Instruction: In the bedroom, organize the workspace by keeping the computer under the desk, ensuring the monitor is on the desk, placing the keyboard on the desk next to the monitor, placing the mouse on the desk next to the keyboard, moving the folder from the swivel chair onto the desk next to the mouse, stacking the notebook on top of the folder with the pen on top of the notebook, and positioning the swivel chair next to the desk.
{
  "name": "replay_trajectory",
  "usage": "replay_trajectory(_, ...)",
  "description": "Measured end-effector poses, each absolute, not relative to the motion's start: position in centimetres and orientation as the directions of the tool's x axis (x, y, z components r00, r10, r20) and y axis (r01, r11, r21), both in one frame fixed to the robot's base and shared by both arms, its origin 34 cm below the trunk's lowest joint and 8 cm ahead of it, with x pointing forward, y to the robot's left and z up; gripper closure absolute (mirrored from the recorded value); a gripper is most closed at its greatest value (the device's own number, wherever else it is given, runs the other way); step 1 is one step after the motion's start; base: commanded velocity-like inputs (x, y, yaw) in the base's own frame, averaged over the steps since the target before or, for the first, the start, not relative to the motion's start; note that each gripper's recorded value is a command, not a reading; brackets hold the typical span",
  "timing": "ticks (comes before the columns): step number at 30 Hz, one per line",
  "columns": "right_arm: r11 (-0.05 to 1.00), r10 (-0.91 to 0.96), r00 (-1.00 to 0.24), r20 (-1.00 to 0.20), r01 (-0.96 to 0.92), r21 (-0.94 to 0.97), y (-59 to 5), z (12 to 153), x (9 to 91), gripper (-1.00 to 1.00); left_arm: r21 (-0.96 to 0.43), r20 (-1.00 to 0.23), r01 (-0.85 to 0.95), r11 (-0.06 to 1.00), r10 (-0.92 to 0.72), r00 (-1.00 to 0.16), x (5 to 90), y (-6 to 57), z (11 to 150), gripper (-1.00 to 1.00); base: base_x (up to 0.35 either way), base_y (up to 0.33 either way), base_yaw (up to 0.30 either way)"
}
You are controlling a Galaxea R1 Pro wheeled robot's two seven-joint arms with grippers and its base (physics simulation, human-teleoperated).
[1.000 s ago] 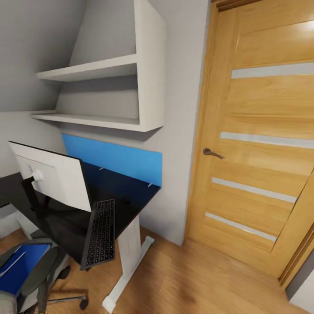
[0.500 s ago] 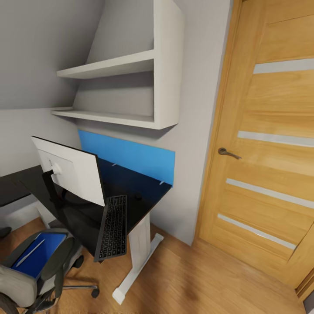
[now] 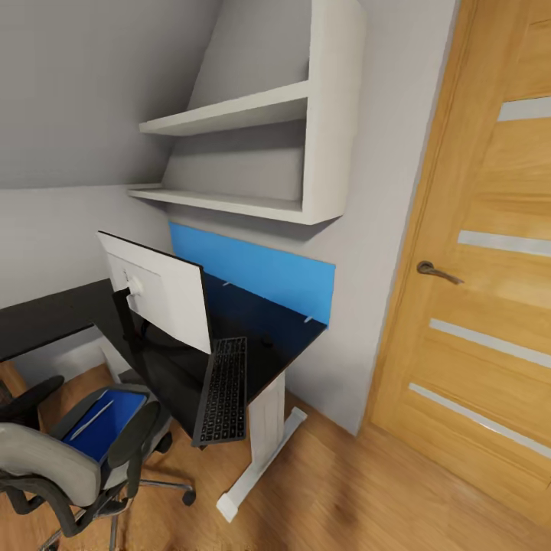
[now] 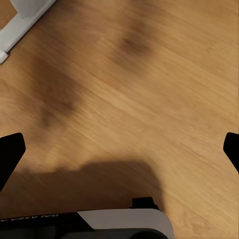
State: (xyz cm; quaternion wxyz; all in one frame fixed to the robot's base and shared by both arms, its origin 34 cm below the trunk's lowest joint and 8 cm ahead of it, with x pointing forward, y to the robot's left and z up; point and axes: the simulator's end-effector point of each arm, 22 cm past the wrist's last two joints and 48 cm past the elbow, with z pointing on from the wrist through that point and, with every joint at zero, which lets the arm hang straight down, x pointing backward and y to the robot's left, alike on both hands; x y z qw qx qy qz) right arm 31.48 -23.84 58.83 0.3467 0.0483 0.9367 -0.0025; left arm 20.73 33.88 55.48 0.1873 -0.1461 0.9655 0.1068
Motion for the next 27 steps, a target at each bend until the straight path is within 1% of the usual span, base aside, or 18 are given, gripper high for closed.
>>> replay_trajectory(7, 0.995, 0.089, -0.754, -0.65, 0.097, 0.023, -24.0, 58.8, 31.5, -1.0, 0.152, -0.392, -0.322, 0.934, -0.242, -0.888, 20.7, 33.9, 55.5, -1.0, 0.0, 0.0, 0.274)
replay_trajectory(13, 0.991, 0.089, -0.754, -0.651, 0.133, -0.019, -25.0, 58.9, 31.3, -1.0, 0.152, -0.392, -0.323, 0.934, -0.243, -0.887, 20.7, 33.9, 55.5, -1.0, 0.0, 0.0, 0.286)
replay_trajectory(27, 0.989, 0.089, -0.703, -0.706, 0.148, -0.023, -25.2, 60.0, 32.4, -1.0, 0.152, -0.39, -0.322, 0.934, -0.243, -0.888, 20.6, 33.9, 55.5, -1.0, 0.0, 0.0, 0.289)
